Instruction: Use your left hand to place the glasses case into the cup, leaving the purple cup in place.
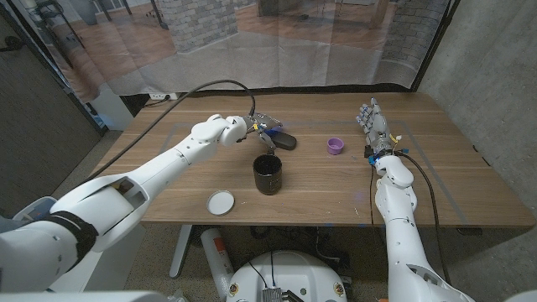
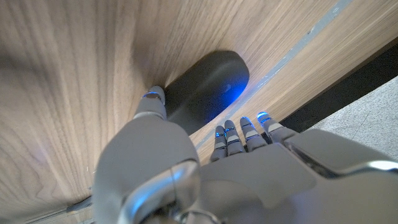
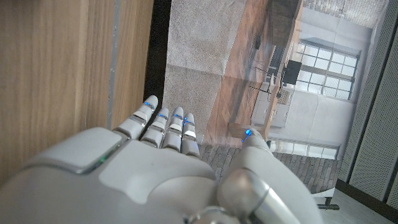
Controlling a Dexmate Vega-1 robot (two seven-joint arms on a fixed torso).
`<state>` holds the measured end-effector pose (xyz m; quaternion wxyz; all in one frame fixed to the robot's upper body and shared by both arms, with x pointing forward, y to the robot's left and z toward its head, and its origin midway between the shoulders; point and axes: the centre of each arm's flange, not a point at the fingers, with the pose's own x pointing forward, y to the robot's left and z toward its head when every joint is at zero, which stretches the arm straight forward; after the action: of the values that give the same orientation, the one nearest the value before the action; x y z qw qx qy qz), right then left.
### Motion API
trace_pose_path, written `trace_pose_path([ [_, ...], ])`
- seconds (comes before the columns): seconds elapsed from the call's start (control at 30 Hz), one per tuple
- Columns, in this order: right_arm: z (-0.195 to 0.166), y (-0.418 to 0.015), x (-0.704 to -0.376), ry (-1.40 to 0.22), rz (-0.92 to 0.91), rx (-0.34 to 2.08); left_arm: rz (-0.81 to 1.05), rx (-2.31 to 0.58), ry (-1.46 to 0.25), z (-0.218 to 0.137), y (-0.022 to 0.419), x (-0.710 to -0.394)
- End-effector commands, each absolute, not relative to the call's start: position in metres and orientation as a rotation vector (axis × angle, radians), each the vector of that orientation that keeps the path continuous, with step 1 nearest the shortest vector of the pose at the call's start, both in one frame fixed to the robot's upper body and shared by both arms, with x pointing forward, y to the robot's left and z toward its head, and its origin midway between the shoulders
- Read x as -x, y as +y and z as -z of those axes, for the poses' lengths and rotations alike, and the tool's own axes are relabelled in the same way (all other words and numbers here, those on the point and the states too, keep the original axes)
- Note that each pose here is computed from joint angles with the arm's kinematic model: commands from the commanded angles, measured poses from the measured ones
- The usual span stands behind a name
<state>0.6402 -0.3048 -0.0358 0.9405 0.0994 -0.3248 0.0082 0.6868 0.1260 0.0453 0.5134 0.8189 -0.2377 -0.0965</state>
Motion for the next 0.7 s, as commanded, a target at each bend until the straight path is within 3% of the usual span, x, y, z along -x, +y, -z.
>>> trace_pose_path([
  [0.03,0.0353,-0.3064,-0.6402,-0.664,-0.017,-0.202,0.232,-1.956,-0.559,-0.0376,0.1248,-0.6904],
  [0.7,0.0403,-0.3096,-0.6395,-0.656,-0.015,-0.208,0.236,-1.945,-0.544,-0.0333,0.1172,-0.6893],
])
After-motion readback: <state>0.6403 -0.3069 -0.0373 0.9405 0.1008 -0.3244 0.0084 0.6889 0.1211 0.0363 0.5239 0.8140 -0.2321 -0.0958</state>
